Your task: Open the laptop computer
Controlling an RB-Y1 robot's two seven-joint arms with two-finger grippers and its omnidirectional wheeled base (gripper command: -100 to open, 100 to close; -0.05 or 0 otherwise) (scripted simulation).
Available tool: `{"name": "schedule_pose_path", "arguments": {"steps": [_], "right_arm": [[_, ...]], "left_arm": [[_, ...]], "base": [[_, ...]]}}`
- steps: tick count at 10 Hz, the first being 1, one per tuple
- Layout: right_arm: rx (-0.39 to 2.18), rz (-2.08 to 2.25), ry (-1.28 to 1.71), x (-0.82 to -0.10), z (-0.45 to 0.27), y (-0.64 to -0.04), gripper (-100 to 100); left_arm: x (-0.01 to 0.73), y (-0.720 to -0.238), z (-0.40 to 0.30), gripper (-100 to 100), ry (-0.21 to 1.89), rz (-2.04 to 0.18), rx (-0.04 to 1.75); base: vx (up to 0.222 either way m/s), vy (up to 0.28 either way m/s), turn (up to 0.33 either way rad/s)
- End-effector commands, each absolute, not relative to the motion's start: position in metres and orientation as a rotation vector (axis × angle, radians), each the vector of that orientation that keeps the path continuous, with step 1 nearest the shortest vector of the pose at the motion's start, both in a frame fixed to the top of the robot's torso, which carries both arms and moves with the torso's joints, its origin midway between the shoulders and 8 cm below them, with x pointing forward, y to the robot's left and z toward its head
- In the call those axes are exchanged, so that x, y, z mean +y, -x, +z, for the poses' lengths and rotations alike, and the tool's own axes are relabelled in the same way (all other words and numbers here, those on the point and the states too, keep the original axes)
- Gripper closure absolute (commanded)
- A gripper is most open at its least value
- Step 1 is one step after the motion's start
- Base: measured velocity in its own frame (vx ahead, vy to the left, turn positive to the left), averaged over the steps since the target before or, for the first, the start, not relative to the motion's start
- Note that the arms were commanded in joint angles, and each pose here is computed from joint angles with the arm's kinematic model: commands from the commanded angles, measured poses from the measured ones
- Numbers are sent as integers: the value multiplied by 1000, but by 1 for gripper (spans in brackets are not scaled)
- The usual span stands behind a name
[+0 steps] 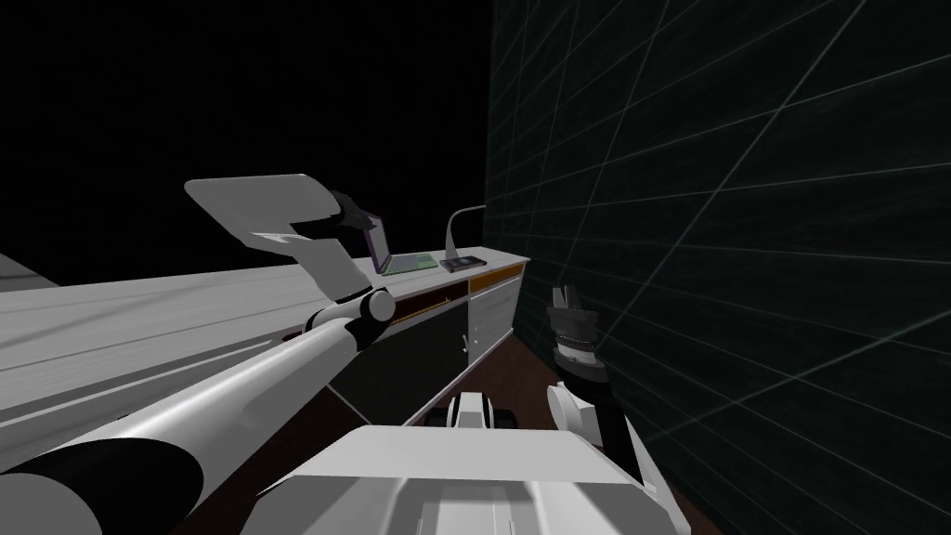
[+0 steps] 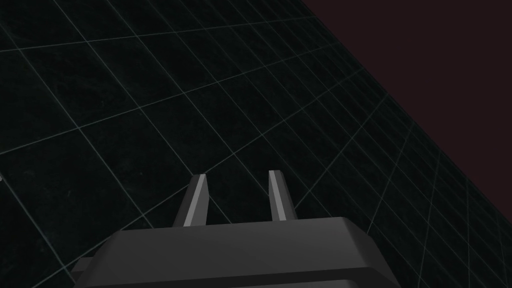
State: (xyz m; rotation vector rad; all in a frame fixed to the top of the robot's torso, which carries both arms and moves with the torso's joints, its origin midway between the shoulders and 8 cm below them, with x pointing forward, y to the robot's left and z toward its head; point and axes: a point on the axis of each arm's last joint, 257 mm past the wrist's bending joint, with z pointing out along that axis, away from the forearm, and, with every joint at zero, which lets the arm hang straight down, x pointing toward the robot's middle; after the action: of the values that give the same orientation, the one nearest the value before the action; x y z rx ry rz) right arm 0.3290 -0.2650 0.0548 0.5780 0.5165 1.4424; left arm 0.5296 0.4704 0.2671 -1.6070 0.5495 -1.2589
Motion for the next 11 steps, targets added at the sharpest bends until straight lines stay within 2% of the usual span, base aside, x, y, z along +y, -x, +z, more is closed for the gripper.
{"name": "schedule_pose_path", "arguments": {"steps": [1,11], "right_arm": [[516,1442,-578,-265,55,-329,0],[516,1443,-578,-265,55,-329,0]], "left_arm": [[471,-529,267,100,1608,-1259,550],[492,-574,258,100,1526,-875,667]], "base": [[7,3,0],[-70,-3,-160]]}}
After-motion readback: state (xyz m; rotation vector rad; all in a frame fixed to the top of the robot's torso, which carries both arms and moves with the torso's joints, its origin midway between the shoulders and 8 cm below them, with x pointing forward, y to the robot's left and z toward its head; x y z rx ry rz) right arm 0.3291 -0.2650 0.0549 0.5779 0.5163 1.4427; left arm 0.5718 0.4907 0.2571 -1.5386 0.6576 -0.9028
